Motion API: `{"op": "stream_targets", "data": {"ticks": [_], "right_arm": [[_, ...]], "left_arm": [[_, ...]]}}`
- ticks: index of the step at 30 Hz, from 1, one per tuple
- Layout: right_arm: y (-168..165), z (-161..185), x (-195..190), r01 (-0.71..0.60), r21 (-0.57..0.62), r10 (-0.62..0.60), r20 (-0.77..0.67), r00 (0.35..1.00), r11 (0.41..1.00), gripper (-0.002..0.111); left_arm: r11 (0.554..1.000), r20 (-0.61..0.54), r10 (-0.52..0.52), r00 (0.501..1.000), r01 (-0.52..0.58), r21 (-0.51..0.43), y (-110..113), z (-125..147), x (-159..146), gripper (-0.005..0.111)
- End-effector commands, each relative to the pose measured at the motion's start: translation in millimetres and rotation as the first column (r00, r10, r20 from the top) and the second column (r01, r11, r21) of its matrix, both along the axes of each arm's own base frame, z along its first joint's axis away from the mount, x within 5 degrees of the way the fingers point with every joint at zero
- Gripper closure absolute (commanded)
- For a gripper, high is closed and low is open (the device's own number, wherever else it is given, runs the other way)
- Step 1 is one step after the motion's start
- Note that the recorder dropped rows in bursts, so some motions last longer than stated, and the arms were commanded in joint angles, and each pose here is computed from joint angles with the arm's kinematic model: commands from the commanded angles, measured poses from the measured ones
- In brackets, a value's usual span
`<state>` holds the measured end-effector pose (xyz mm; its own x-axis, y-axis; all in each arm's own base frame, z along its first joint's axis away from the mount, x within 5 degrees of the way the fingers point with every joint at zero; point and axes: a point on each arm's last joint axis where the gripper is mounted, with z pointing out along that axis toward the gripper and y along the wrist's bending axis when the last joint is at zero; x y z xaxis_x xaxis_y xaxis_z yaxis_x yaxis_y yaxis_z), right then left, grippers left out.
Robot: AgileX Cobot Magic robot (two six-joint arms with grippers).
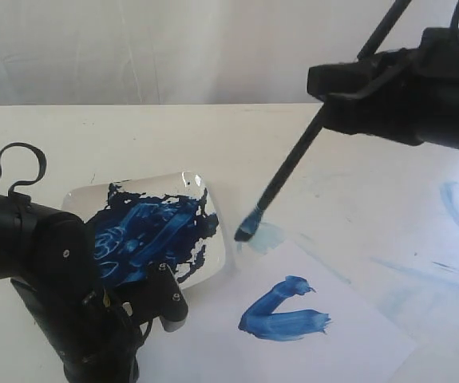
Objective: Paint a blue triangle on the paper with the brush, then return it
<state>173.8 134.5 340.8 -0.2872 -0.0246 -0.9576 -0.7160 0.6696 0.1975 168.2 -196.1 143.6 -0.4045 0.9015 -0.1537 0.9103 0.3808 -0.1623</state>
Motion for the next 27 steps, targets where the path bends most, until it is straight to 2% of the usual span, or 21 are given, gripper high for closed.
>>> {"op": "stream_targets", "data": {"ticks": [1, 6, 15, 27], "right_arm": [[-15.0, -1.9, 14.0, 0.019, -0.122, -0.027, -0.059, 0.998, 0.992, 0.108], [-17.6, 11.5, 21.8, 0.064, -0.123, -0.064, 0.008, 0.998, 0.990, 0.108], [-2.5, -19.6, 40.8, -0.037, -0.183, 0.013, -0.128, 0.992, 0.982, 0.108], [-9.0, -47.0, 49.8, 0.053, -0.251, -0.087, -0.127, 0.988, 0.967, 0.108]], "left_arm": [[1.000, -0.036, 0.002, 0.999, -0.001, 0.020, 2.2, -3.2, -4.1, 0.107], [1.000, -0.034, 0.002, 0.999, -0.001, 0.019, 2.1, -3.3, -3.9, 0.107], [1.000, -0.029, 0.003, 1.000, -0.003, 0.016, 1.8, -3.3, -3.5, 0.107], [1.000, -0.029, 0.003, 1.000, -0.003, 0.016, 1.8, -3.3, -3.5, 0.107]]}}
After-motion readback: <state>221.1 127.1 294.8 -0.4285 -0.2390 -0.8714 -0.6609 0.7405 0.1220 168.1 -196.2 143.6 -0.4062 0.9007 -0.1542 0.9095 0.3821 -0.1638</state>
